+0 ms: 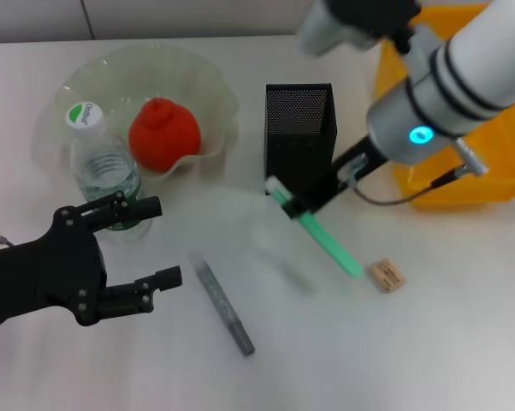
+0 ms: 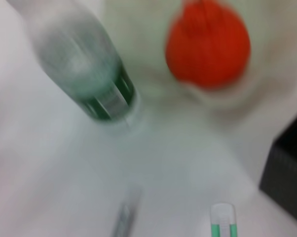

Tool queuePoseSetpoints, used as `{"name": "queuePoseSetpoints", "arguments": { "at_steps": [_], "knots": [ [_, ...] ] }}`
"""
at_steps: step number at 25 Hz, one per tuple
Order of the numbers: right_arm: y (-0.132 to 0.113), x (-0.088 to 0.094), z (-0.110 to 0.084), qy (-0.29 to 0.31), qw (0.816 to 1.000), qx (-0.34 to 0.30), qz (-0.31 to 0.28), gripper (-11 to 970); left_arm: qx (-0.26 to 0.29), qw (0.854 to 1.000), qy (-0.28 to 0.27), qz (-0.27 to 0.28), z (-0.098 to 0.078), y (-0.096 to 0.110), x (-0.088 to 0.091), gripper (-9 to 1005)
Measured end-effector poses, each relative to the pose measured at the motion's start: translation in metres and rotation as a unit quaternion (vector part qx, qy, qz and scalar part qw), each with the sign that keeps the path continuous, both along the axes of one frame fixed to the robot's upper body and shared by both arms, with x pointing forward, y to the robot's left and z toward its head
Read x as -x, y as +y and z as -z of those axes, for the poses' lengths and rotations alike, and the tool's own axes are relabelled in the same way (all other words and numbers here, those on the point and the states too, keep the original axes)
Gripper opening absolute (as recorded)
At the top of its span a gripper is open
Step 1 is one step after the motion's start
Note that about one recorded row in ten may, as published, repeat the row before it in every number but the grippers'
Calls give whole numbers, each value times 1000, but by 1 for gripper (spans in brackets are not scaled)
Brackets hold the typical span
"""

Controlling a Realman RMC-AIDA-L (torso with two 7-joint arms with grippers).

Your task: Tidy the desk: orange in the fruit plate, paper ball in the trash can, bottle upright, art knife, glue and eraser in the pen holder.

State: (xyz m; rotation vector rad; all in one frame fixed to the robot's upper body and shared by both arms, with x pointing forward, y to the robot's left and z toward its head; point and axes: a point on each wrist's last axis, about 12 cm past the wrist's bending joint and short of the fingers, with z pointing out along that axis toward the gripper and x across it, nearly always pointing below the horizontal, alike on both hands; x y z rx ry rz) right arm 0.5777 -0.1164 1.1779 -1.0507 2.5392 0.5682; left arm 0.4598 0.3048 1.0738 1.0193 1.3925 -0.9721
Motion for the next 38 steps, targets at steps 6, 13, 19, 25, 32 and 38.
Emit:
{"name": "queuePoseSetpoints", "arguments": {
  "at_steps": [6,13,19,25,32,38],
  "knots": [
    [-37,12,-43,-138,981,-133,10,180,5,1000,6,2,1,2,5,813],
    [-73,4,-38,-276,922,-269,39,187,9,1000,12,0,3,3,10,813],
    [-85,-9,3,-338,873,-349,52,193,11,1000,14,-1,4,1,11,813],
    [-83,-22,47,-365,852,-369,65,200,14,1000,17,-1,5,1,12,813],
    [-67,-28,72,-349,870,-344,50,207,14,1000,18,-2,6,1,12,813],
    [-68,-27,79,-356,870,-336,51,213,15,1000,17,-2,6,1,13,813]
  ]
}}
